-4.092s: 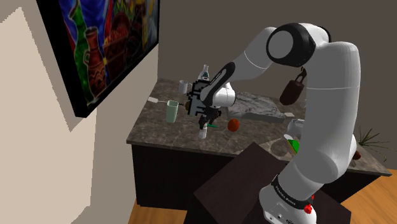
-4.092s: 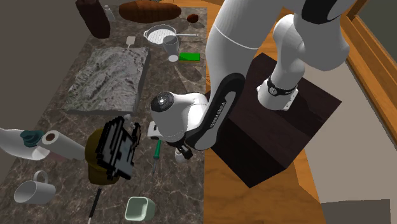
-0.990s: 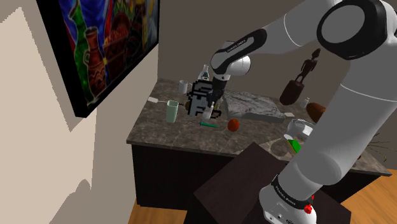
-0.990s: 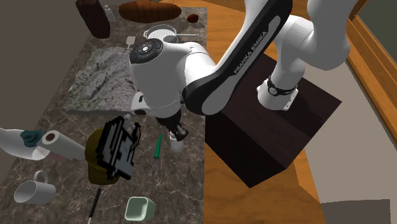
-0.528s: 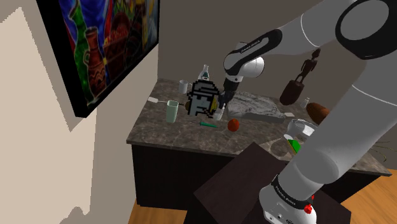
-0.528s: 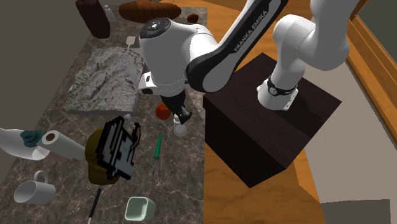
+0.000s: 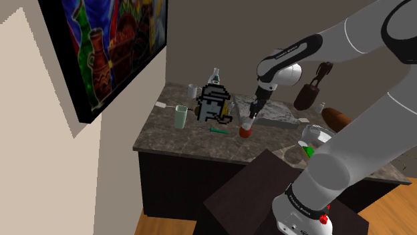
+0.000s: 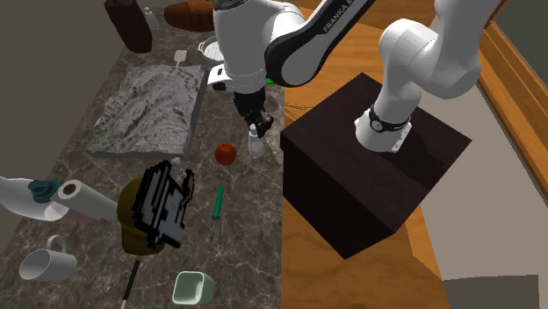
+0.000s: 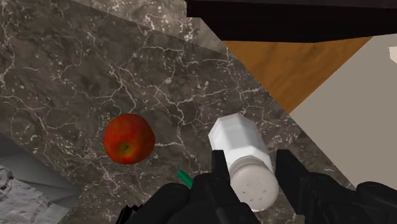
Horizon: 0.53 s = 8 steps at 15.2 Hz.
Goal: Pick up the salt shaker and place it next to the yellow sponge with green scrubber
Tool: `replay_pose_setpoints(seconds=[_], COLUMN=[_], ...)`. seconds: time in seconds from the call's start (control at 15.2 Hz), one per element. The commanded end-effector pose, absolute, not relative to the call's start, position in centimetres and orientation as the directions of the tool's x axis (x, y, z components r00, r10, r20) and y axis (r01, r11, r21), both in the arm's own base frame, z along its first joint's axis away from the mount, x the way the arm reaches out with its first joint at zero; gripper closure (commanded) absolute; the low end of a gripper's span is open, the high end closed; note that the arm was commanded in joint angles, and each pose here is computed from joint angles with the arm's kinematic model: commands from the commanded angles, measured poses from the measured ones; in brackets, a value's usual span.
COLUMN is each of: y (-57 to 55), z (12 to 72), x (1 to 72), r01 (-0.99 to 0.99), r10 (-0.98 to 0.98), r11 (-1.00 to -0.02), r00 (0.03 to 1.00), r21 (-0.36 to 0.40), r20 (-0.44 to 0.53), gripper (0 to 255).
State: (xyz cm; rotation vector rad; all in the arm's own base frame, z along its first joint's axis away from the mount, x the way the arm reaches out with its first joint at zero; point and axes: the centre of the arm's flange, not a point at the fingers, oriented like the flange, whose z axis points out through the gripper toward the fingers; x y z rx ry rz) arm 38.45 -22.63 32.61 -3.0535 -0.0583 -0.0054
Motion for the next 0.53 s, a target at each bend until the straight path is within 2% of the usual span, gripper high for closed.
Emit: replay_pose_setpoints(seconds=[0.0, 0.46], y=[-24.2, -29.8], z=[32.4, 32.4], x=[36.3, 29.0], r01=[0.04, 0.04], r10=[0.039, 0.039], r11=[-0.995, -0.995], r00=[0.999, 0.999], r21=[-0.088, -0.088], r20=[0.005, 0.005], gripper=[255, 255])
